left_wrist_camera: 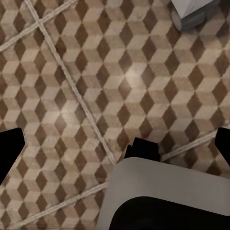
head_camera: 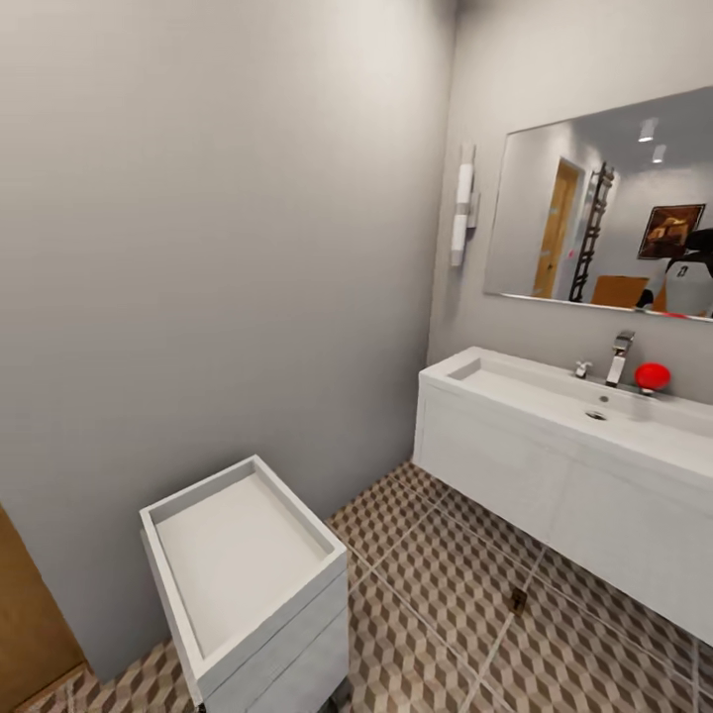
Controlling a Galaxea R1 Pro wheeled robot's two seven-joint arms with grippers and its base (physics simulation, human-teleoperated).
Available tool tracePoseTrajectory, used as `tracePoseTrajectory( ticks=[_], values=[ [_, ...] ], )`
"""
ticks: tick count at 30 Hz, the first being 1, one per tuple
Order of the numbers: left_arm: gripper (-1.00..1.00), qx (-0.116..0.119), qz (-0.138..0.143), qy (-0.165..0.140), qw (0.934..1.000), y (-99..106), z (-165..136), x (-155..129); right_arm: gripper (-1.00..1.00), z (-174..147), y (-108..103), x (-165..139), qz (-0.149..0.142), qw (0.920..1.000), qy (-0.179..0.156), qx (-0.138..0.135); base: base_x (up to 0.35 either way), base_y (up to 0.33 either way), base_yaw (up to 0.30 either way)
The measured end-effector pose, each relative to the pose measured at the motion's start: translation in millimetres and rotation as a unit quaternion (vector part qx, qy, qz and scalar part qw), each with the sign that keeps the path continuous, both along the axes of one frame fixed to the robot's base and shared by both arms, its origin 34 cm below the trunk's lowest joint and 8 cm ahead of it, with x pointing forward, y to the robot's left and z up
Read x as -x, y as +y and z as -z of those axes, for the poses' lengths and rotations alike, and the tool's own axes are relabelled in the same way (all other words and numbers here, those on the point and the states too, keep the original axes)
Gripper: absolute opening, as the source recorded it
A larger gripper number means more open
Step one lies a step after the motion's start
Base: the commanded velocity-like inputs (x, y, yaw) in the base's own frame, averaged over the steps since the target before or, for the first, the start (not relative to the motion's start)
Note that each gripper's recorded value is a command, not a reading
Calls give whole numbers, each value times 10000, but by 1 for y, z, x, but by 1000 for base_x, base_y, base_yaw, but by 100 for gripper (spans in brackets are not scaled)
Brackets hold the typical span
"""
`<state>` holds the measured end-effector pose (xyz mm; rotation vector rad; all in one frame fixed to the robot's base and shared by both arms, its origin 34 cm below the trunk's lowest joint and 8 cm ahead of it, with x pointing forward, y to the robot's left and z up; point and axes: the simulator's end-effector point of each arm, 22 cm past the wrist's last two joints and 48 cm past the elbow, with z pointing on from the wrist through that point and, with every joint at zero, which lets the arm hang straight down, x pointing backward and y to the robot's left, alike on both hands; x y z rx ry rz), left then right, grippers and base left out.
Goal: Take the four mousetraps from the cabinet in the bathroom and place them on the bathroom floor. Make sure all four end up on the same floor surface, and ensure that at least two of them are either under or directly next to the same bathroom sink.
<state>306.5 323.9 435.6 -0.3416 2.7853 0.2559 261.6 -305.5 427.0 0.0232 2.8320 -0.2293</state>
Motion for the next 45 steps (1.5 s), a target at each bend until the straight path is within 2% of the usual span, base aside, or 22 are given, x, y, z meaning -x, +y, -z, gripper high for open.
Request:
tracePoseTrajectory(
  ticks=[45],
  values=[
    [100,-3,1,-8,10000,0,0,-1,100,0,1,-1,-4,10000,-15,-36,0,0,289]
  ],
)
